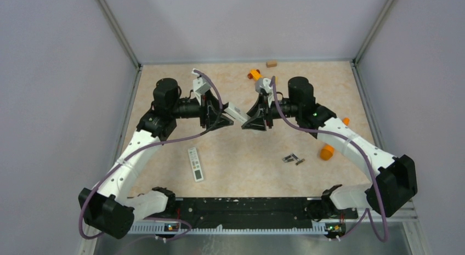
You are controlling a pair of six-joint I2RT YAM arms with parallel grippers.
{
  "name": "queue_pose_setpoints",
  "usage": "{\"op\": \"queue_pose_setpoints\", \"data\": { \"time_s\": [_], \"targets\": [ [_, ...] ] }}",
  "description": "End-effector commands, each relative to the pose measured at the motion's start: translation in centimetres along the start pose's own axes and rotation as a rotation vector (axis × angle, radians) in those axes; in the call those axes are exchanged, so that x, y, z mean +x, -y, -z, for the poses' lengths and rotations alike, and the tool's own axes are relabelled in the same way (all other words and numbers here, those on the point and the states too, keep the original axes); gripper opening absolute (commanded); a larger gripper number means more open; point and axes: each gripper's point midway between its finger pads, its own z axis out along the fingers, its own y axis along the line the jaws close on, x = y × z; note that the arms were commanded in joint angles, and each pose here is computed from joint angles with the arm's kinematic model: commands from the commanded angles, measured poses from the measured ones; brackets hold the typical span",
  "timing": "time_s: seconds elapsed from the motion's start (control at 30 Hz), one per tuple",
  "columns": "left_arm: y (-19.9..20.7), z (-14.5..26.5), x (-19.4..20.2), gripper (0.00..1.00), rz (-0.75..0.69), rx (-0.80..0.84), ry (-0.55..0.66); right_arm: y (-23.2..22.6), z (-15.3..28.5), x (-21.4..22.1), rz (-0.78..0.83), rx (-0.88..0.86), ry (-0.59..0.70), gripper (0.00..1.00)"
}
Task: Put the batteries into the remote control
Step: Adjust the remote control.
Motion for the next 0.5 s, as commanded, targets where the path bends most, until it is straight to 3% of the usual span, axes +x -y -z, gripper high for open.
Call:
{"op": "queue_pose_setpoints", "data": {
  "time_s": [0.0, 0.47],
  "targets": [
    [0.8, 0.0, -2.0, 0.59, -0.025, 0.052, 0.017, -0.8, 0.4, -3.0, 0.101, -0.016, 0.07, 0.0],
    [0.8, 0.0, -2.1, 0.63, -0.089, 0.068, 0.014, -2.3, -0.2, -2.8, 0.041, -0.132, 0.035, 0.0]
  ]
}}
